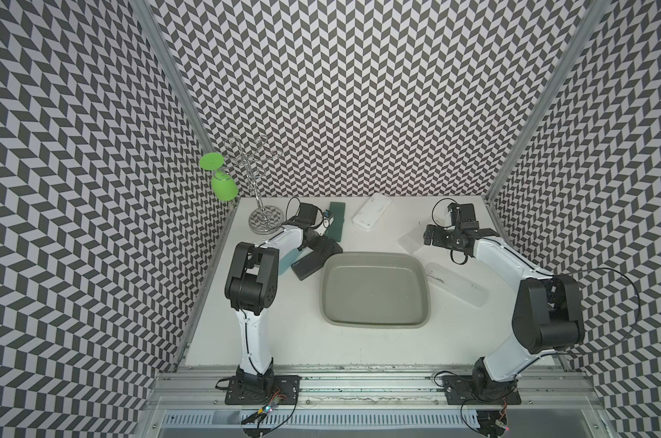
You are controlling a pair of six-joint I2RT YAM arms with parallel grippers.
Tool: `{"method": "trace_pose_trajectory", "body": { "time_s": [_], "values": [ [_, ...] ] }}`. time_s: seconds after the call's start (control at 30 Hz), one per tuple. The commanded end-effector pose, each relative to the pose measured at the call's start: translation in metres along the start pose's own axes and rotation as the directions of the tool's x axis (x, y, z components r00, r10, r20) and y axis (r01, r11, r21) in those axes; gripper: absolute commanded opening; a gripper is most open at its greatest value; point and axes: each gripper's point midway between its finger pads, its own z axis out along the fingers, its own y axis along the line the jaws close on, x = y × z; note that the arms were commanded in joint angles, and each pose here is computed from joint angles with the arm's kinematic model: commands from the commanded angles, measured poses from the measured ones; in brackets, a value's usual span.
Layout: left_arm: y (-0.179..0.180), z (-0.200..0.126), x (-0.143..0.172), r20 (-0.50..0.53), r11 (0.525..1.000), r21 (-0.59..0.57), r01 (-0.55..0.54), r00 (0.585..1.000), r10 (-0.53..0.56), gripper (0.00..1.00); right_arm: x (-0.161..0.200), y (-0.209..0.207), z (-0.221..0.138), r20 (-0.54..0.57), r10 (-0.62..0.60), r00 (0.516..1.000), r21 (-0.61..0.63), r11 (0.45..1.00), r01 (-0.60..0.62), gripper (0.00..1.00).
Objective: Put the pencil case into the storage box
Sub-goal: Pick up the pencil case from the center of the board, then move the storage box to the center of the board.
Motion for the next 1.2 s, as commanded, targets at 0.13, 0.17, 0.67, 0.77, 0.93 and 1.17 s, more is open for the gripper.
{"method": "trace_pose_trajectory", "body": {
  "time_s": [0.13, 0.17, 0.67, 0.77, 0.93, 1.17],
  "values": [
    [-0.013, -0.016, 0.077, -0.201, 1.0, -0.018, -0.023, 0.979, 0.019, 0.99, 0.004, 0.01, -0.014, 0.004, -0.003, 1.0, -0.049, 0.999, 0.003, 0.99],
    [-0.015, -0.017, 0.081, -0.208, 0.999, -0.023, -0.034, 0.978, 0.029, 1.0, 0.006, 0.01, -0.015, 0.0, -0.004, 1.0, -0.053, 0.999, 0.004, 0.99],
    [-0.042, 0.023, 0.093, -0.328, 0.997, 0.054, -0.059, 0.942, 0.073, 0.99, 0.021, 0.011, -0.022, -0.014, -0.01, 1.0, -0.061, 0.998, 0.009, 1.0],
    [-0.04, 0.03, 0.094, -0.341, 0.997, 0.049, -0.063, 0.937, 0.076, 0.92, 0.022, 0.011, -0.024, -0.01, -0.013, 1.0, -0.06, 0.998, 0.012, 0.99],
    [-0.041, 0.029, 0.095, -0.354, 0.999, 0.044, -0.032, 0.934, 0.045, 0.73, 0.02, 0.012, -0.024, -0.003, -0.014, 1.0, -0.063, 0.998, 0.014, 0.99],
    [-0.023, -0.001, 0.074, -0.318, 0.998, -0.058, -0.018, 0.948, -0.001, 0.71, 0.011, 0.016, -0.025, 0.01, -0.021, 1.0, -0.077, 0.997, 0.022, 1.0]
  ]
}}
